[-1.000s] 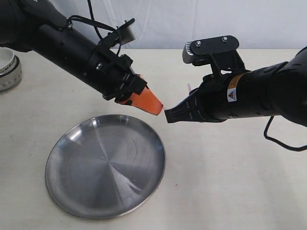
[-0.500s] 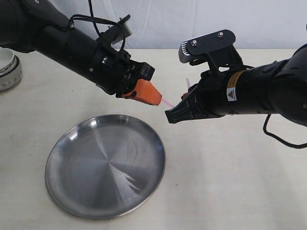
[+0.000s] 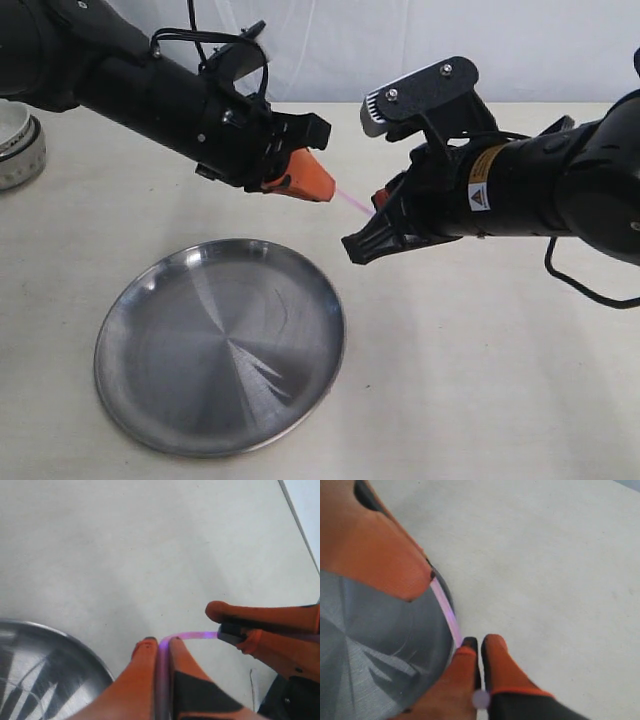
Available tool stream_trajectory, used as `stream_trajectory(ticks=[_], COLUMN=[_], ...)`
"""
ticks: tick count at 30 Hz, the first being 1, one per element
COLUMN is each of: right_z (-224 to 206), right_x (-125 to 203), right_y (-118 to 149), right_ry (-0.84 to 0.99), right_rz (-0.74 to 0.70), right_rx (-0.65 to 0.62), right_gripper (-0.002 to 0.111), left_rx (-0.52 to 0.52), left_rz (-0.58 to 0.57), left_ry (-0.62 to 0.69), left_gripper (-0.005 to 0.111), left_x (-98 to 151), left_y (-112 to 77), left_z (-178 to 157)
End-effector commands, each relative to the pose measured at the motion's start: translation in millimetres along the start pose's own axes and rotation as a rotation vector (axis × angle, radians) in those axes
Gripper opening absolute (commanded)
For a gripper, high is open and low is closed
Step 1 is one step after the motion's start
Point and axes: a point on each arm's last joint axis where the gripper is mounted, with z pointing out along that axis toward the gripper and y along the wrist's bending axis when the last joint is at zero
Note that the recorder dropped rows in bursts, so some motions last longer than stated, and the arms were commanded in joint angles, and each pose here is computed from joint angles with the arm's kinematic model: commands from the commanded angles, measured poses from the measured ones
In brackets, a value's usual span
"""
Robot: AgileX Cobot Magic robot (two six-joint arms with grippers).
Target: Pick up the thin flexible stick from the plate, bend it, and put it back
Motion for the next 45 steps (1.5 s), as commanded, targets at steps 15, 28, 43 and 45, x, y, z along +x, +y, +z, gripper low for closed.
stream_trajectory(ticks=[15, 28, 43, 45], right_z=[0.2, -2.1, -4.2, -6.2], right_x=[9.4, 10.8, 7.6, 4.9], right_y=[8.8, 30.9, 36.3, 36.6], right_ry=[0.088, 0.095, 0.063, 0.036], right_rz=[-0.149, -0.228, -0.126, -0.119], right_rx=[-0.011, -0.061, -0.073, -0.078], right_gripper=[-0.001, -0.001, -0.001, -0.001], left_rx=[-0.173, -0.261, -0.274, -0.282], left_rz=[0.019, 0.028, 0.013, -0.002], left_ry=[-0.106, -0.035, -0.035, -0.035], left_gripper=[0.0, 0.0, 0.0, 0.0], left_x=[-8.5, -2.2, -2.0, -1.9], left_y=[4.0, 11.9, 13.0, 13.7], left_z=[5.4, 4.1, 3.8, 3.6])
